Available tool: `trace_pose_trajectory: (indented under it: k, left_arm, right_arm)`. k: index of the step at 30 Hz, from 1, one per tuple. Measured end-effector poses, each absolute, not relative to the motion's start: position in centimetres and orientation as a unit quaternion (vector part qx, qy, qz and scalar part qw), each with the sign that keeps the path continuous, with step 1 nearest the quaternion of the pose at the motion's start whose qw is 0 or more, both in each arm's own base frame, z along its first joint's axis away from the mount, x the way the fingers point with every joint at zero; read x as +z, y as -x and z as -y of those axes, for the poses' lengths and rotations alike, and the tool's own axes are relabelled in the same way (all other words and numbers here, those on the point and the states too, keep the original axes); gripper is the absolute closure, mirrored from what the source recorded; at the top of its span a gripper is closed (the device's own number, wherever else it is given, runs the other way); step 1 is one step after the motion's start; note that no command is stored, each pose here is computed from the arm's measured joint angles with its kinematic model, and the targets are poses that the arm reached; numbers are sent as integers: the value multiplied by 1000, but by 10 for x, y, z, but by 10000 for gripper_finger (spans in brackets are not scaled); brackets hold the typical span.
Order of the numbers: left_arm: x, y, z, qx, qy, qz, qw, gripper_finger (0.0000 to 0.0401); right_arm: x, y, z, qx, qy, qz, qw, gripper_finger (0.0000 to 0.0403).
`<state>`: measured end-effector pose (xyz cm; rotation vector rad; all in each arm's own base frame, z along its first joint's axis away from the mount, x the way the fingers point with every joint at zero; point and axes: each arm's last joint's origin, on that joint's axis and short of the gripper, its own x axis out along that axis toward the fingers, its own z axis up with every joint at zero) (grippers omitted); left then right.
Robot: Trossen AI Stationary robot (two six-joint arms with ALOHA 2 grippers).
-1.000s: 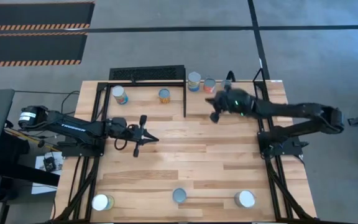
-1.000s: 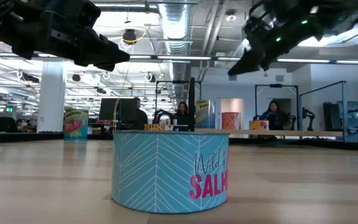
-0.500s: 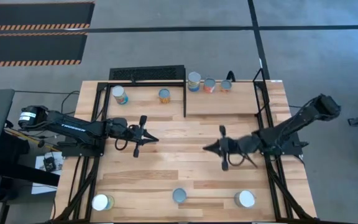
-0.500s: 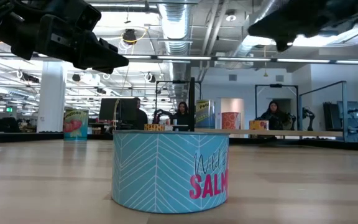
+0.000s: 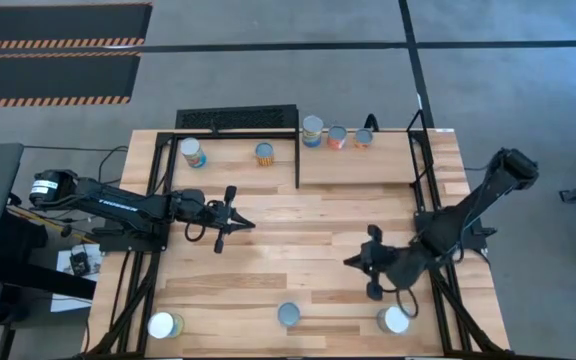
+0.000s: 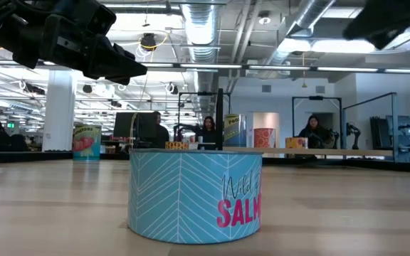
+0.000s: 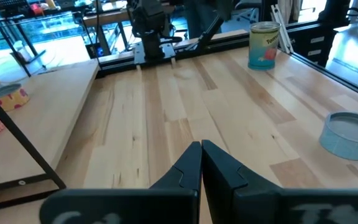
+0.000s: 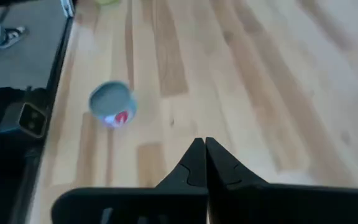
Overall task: Pick and place cans onto a shelf
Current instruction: Put the top bottom canned tomatoes on the shelf
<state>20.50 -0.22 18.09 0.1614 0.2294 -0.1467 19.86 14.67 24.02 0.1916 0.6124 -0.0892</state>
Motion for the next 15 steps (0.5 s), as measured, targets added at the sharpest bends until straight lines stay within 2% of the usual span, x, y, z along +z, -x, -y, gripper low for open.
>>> trace_pose_trajectory:
  k: [4, 15]
  left_arm:
    - [181, -205, 2, -69, -81, -117, 987, 399]
    - [180, -205, 2, -71, -98, -120, 985, 399]
  right_arm:
    - [242, -198, -169, -64, -114, -384, 914, 399]
    - [257, -199, -237, -110, -154, -537, 822, 397]
